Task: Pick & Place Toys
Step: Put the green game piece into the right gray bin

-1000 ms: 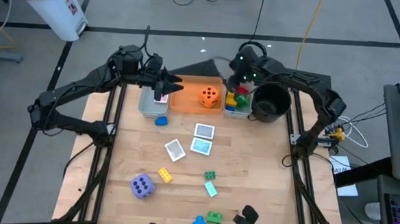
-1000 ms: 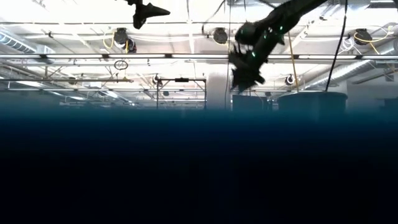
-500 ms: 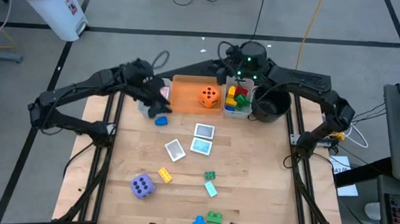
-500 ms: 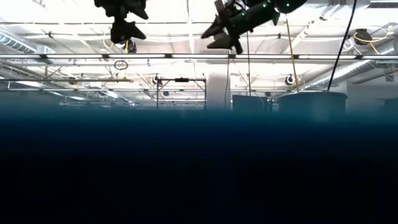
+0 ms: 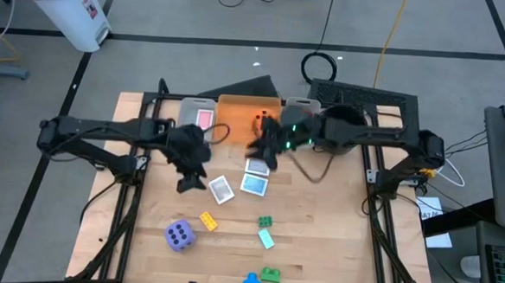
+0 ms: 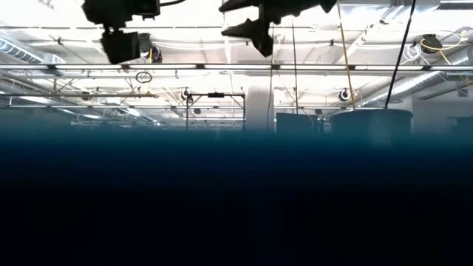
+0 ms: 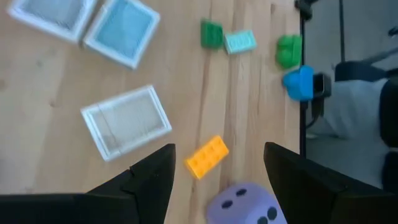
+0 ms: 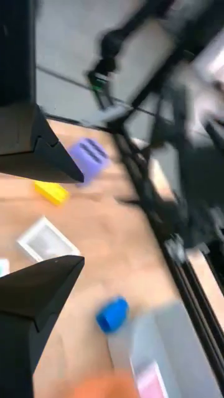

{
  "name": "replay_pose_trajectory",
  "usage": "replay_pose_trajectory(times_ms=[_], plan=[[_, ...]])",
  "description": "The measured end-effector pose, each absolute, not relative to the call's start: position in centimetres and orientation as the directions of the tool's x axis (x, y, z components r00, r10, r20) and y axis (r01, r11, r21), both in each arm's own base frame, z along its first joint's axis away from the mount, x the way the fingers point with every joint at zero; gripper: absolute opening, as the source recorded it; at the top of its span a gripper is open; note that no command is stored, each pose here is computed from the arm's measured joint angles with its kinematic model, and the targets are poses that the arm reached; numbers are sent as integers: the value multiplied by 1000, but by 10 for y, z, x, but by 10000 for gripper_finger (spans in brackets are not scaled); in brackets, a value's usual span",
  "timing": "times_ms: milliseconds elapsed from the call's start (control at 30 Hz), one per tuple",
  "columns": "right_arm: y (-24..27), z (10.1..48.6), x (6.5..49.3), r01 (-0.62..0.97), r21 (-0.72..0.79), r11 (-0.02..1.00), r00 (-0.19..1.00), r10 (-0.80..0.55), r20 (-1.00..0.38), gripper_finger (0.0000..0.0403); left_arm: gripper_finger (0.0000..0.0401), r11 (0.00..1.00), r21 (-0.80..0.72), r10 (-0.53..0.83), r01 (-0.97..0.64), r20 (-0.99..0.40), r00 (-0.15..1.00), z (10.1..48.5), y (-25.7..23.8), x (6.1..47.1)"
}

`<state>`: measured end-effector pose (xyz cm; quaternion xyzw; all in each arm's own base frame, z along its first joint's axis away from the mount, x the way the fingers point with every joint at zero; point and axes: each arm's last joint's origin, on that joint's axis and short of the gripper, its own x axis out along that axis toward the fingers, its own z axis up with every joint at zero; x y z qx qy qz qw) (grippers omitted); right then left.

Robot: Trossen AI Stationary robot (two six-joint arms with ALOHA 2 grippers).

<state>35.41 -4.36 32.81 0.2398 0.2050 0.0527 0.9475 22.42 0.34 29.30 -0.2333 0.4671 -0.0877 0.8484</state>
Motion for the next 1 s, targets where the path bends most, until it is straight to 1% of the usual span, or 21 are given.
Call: replay_pose_trajectory(times_ms=[67, 233, 300, 433, 500, 633, 700, 833, 1000], plan=[[-23, 325, 355, -22, 445, 895, 895, 217, -391, 188, 250, 874, -477, -366, -91, -770, 523, 286, -3, 223], [17, 317, 352, -9, 379, 925, 847, 208, -490, 182, 250, 858, -498, -388, -130, -792, 471, 273, -19, 220], [30, 312, 348, -17, 379, 925, 809, 235, -538, 180, 250, 857, -494, -387, -147, -805, 451, 268, -25, 218], [54, 299, 335, -8, 379, 925, 689, 280, -668, 180, 250, 860, -478, -365, -177, -820, 440, 266, -38, 217], [65, 295, 329, -1, 353, 936, 642, 271, -718, 179, 250, 857, -479, -353, -189, -815, 459, 267, -44, 218], [86, 290, 319, -3, 287, 958, 599, 232, -766, 176, 250, 852, -487, -323, -194, -779, 537, 272, -57, 223], [97, 290, 316, -10, 293, 956, 593, 242, -768, 176, 250, 846, -495, -303, -197, -751, 587, 275, -63, 225], [117, 290, 309, 55, 331, 942, 593, 235, -770, 175, 250, 812, -541, -268, -220, -679, 683, 282, -74, 230], [146, 290, 297, 97, 390, 916, 580, 267, -770, 174, 250, 746, -632, -297, -209, -597, 746, 290, -90, 232]])
